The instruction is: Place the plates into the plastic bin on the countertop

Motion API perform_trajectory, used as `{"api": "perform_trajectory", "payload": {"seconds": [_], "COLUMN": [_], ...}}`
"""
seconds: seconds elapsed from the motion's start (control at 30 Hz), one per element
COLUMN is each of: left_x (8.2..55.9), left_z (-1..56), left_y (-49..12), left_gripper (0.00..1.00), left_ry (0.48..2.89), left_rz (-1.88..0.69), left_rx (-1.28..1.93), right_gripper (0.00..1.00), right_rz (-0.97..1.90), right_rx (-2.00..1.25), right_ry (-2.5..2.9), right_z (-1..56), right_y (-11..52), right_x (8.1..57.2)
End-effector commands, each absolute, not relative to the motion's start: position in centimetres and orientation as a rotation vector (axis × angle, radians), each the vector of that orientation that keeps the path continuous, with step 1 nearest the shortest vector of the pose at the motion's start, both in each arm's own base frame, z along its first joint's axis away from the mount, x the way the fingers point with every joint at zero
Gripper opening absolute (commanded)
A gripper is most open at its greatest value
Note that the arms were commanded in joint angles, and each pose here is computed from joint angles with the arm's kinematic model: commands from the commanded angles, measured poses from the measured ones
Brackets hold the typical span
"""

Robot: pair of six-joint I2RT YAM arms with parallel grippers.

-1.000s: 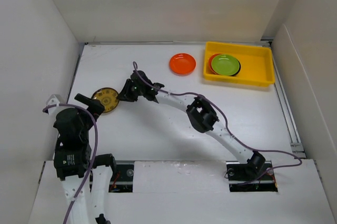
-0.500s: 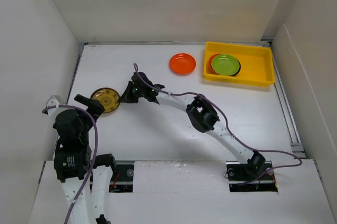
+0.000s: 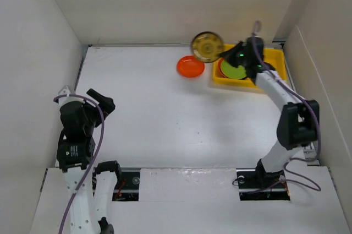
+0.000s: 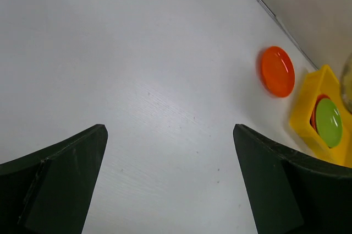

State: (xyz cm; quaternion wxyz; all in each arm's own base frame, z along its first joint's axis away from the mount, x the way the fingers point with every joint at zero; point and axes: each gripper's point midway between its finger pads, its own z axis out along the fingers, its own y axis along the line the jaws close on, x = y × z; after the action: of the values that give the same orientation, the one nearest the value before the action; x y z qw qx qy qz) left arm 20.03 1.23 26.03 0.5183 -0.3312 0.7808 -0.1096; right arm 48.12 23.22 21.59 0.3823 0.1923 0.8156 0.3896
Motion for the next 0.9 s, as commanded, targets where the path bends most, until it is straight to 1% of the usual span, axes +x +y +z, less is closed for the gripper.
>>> {"api": "perform_trajectory", "payload": {"seconds": [0.0, 0.03, 0.07, 0.1, 0.17, 0.2, 0.23, 0.3, 0.33, 0.37, 0.43, 0.47, 0.5, 0.53, 0.57, 0.6, 0.77, 0.83, 0.87], "left_x": [23.6, 24.3, 25.2, 27.1, 29.2, 29.5, 31.1, 32.5, 33.9, 34.6, 36.1, 37.4, 38.3, 39.5, 40.5, 40.8, 42.4, 42.8, 43.1], "left_z": [28.0, 28.0, 27.6, 27.5, 26.9, 27.6, 27.2, 28.0, 26.8, 26.7, 26.1, 24.5, 24.0, 25.2, 23.4, 23.2, 22.0, 20.4, 20.4], "left_y": [-0.4, -2.0, -2.7, -3.1, -5.0, -5.6, -5.9, -6.4, -6.3, -6.8, -6.7, -7.3, -8.1, -9.0, -10.0, -11.7, -15.4, -16.3, -16.4], "left_gripper": [1.0, 1.0, 1.0, 1.0, 1.0, 1.0, 1.0, 1.0, 1.0, 1.0, 1.0, 1.0, 1.0, 1.0, 1.0, 1.0, 1.0, 1.0, 1.0], "left_ry": [1.865, 1.879, 1.89, 1.897, 1.943, 1.918, 1.922, 1.914, 1.949, 1.961, 1.982, 2.028, 2.047, 2.035, 2.099, 2.122, 2.154, 2.199, 2.199], "left_rz": [-0.39, -0.5, -0.559, -0.614, -0.716, -0.74, -0.759, -0.807, -0.802, -0.836, -0.834, -0.839, -0.806, -0.801, -0.785, -0.798, -0.81, -0.807, -0.807], "left_rx": [-0.688, -0.674, -0.676, -0.674, -0.684, -0.662, -0.668, -0.649, -0.67, -0.65, -0.664, -0.672, -0.669, -0.64, -0.638, -0.603, -0.543, -0.539, -0.539], "right_gripper": [0.0, 0.0, 0.0, 0.0, 0.0, 0.0, 0.0, 0.0, 0.0, 0.0, 0.0, 0.0, 0.0, 0.0, 0.0, 0.0, 0.0, 0.09, 0.12], "right_rz": [0.759, 0.745, 0.759, 0.734, 0.732, 0.731, 0.719, 0.707, 0.716, 0.707, 0.701, 0.688, 0.698, 0.691, 0.686, 0.686, 0.71, 0.705, 0.705], "right_rx": [0.604, 0.625, 0.635, 0.68, 0.703, 0.718, 0.735, 0.774, 0.769, 0.797, 0.808, 0.821, 0.816, 0.831, 0.808, 0.813, 0.787, 0.771, 0.771], "right_ry": [2.02, 2.019, 2.03, 2.015, 2.004, 1.997, 1.985, 1.985, 1.987, 2.002, 2.0, 2.02, 2.021, 2.023, 2.009, 2.017, 2.019, 2.013, 2.013], "right_z": [21.0, 20.5, 20.0, 19.7, 18.8, 18.5, 18.3, 17.3, 17.3, 16.1, 15.8, 14.6, 14.6, 14.2, 14.7, 14.3, 14.5, 14.9, 14.9], "right_y": [12.9, 11.0, 9.6, 6.6, 3.7, 2.8, 1.8, 0.2, 0.3, -0.4, -0.9, -1.4, -1.4, -1.9, -2.0, -2.0, -2.1, -2.2, -2.2], "right_x": [47.8, 47.8, 47.6, 47.8, 48.2, 48.1, 48.4, 48.4, 48.6, 48.7, 49.4, 49.5, 49.8, 49.8, 50.1, 50.1, 50.6, 50.8, 50.8]}}
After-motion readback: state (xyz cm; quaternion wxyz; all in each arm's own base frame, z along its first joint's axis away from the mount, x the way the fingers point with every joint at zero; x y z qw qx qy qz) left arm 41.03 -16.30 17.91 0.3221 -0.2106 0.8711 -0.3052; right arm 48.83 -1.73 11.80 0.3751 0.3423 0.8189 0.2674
